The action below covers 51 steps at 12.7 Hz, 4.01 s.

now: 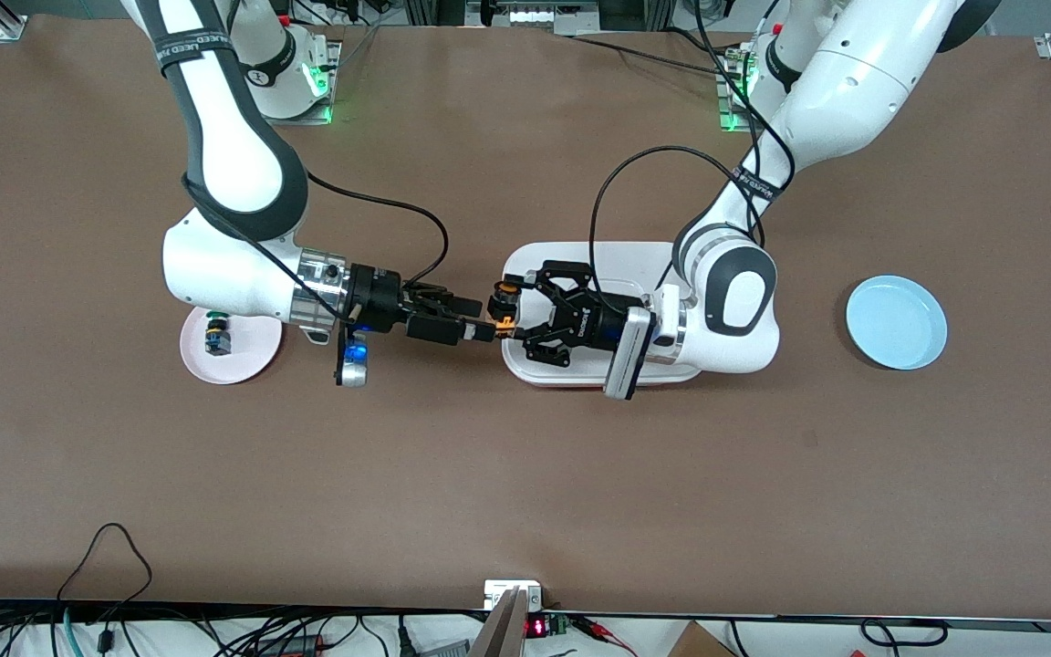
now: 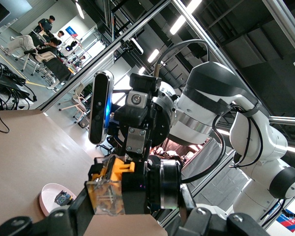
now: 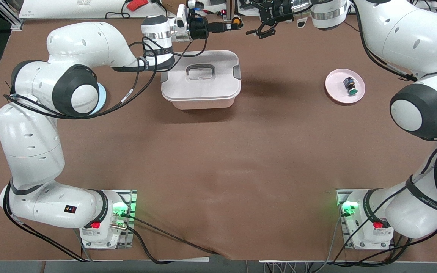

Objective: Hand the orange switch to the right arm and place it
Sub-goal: 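Grasp the orange switch with the right gripper from the left gripper, then carry the switch to the pink plate while the left gripper withdraws, then lower the orange switch onto the pink plate beside the blue switch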

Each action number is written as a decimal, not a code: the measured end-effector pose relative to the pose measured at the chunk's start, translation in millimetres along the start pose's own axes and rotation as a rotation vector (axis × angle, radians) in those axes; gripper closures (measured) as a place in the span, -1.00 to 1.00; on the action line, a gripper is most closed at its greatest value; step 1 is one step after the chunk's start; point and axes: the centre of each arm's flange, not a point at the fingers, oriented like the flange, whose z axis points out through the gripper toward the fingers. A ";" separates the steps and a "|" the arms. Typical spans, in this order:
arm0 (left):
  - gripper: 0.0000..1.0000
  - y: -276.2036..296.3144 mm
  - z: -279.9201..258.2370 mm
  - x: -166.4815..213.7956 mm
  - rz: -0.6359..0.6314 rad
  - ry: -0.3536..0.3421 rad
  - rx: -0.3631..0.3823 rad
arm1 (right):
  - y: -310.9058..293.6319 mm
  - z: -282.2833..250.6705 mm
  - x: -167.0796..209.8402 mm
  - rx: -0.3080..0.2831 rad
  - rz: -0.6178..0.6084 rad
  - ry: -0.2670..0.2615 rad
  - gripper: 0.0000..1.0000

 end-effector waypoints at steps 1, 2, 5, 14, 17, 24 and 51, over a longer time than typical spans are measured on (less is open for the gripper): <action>-0.44 0.0 0.0 0.0 0.000 0.000 0.000 | 1.6 6.6 -2.5 -0.004 0.004 0.007 -0.87; -0.44 0.0 0.0 0.0 0.000 0.000 0.000 | 3.2 13.4 -5.5 -0.010 0.011 0.008 -0.86; -0.44 -0.1 -0.2 0.1 0.000 0.000 0.000 | 4.4 22.3 -11.2 -0.017 0.027 0.008 -0.66; -0.44 -1.2 -1.0 -1.3 0.001 0.000 0.002 | 1.0 20.3 -10.9 -0.010 0.039 0.013 0.13; -0.50 -0.5 -3.4 0.9 0.005 0.003 -0.006 | -1.0 21.6 -12.2 -0.008 0.036 0.013 0.13; -1.00 1.6 -68.3 28.9 -0.149 -0.050 -0.023 | -10.3 13.1 -10.3 0.001 0.027 0.024 0.13; -1.00 236.1 -257.8 183.6 -0.644 -0.559 1.676 | 201.5 -214.7 169.1 -1.226 -0.727 0.185 0.13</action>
